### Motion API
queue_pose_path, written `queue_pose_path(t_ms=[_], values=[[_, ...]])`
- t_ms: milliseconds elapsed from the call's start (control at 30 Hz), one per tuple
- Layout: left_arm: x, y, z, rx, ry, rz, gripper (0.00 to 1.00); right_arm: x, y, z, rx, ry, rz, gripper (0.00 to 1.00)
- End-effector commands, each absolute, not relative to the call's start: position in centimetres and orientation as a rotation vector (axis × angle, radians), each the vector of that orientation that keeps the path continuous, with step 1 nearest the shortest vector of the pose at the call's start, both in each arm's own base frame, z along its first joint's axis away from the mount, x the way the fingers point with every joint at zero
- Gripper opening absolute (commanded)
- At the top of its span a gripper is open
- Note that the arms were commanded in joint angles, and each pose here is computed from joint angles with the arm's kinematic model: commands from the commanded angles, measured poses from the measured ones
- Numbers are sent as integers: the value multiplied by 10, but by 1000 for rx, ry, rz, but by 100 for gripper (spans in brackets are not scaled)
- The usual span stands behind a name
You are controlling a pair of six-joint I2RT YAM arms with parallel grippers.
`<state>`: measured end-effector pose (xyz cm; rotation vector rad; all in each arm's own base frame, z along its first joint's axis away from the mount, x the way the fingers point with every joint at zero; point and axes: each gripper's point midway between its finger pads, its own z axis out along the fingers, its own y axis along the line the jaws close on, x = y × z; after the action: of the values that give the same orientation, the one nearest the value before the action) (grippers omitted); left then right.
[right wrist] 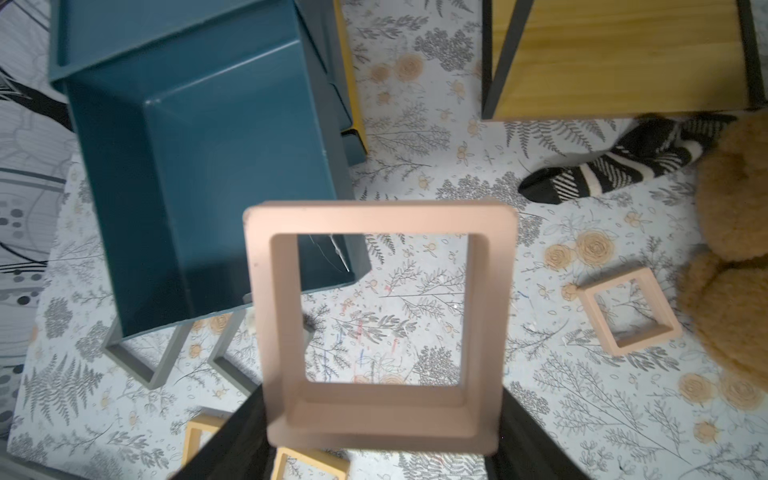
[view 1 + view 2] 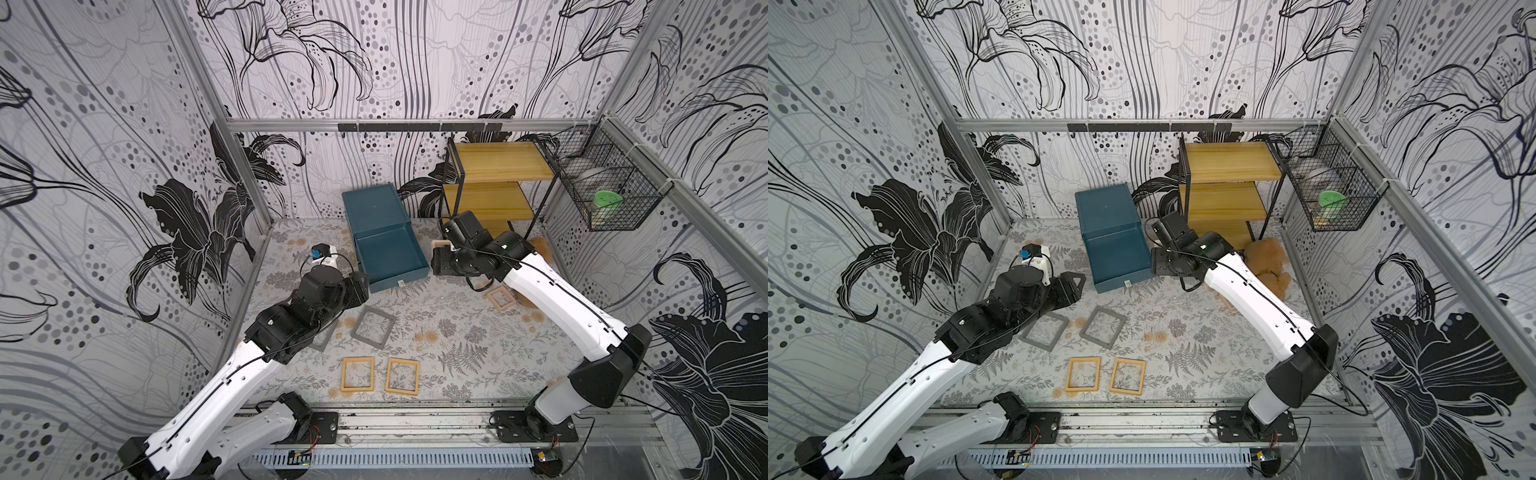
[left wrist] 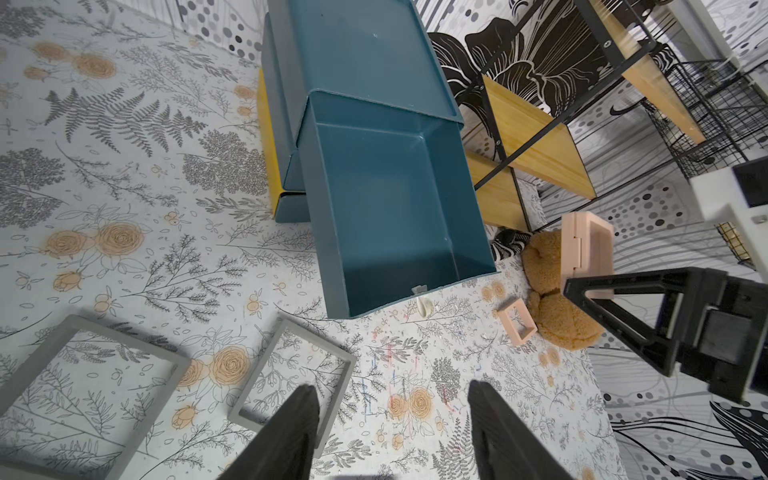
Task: Place the brooch boxes into the drawer by color
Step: Place the brooch box in the drawer.
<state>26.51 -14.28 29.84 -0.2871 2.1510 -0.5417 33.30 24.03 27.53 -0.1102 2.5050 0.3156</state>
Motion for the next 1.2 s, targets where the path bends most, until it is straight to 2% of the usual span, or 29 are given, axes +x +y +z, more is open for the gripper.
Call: queue_pose_path(t_ms=[0, 433, 767, 1167], values=[[262, -130, 312, -341, 2113, -518, 62, 330, 273, 276, -252, 2500, 369, 38], [251, -97, 305, -473, 2119, -376, 62, 354, 350, 276, -395, 2480, 440, 38], [251, -97, 304, -471, 2122, -375, 62, 371, 376, 244, -405, 2550, 433, 37], [252, -100, 301, -462, 2130, -384, 62, 367, 392, 205, -455, 2653, 425, 38]])
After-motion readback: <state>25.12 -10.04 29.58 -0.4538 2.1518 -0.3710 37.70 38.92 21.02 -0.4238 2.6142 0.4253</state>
